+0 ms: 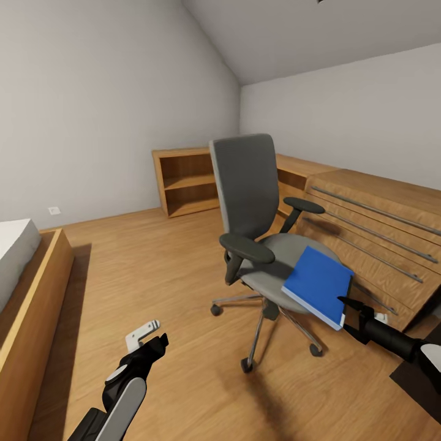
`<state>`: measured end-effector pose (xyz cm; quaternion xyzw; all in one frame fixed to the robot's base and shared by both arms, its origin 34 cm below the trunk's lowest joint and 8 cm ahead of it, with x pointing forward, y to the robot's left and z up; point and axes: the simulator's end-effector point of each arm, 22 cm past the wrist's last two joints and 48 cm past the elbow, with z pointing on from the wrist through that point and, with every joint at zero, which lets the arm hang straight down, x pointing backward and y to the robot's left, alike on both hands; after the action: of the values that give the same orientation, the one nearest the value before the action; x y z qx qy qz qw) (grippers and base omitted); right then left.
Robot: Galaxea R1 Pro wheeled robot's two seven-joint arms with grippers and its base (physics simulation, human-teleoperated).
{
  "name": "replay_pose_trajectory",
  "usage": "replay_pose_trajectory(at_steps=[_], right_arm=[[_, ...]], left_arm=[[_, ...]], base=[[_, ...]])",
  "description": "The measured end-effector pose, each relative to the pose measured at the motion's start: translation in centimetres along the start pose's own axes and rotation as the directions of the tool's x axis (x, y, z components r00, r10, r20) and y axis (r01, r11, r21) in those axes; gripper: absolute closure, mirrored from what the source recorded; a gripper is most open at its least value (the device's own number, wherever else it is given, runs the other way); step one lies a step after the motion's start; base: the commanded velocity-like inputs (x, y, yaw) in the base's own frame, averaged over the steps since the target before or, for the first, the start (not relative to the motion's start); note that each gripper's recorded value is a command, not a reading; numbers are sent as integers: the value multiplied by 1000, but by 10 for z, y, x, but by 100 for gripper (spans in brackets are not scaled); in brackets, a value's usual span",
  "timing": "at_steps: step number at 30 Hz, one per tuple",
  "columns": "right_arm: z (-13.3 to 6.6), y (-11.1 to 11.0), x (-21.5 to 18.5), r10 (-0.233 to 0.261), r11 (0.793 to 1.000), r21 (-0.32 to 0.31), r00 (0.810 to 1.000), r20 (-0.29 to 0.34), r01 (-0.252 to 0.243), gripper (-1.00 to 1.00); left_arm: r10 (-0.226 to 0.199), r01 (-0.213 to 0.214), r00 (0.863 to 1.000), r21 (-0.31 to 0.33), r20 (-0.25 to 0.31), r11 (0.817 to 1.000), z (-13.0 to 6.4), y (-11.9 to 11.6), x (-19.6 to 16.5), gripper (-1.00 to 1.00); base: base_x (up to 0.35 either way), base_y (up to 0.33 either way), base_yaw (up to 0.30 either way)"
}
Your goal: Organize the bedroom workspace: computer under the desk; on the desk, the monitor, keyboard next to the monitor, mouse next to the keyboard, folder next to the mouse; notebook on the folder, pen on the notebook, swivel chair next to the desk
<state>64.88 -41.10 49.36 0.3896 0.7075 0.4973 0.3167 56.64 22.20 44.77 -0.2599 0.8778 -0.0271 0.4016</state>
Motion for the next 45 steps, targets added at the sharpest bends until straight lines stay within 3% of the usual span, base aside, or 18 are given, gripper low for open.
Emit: replay_pose_trajectory(at_steps=[37,38,45], right_arm=[[1,-1,2,-2,1000,5,1000,-6,2,-100],[1,-1,2,-2,1000,5,1000,-6,2,100],[1,1,2,0,1000,-1,1000,-6,0,100]], left_arm=[[3,-3,1000,1,-1,1000,0,-1,1,-100],[3,-3,1000,1,-2,1000,0,0,1,-100],[3,-3,1000,1,-2,1000,0,0,1,-100]], base=[[11,13,0],[0,0,0],[0,0,0]])
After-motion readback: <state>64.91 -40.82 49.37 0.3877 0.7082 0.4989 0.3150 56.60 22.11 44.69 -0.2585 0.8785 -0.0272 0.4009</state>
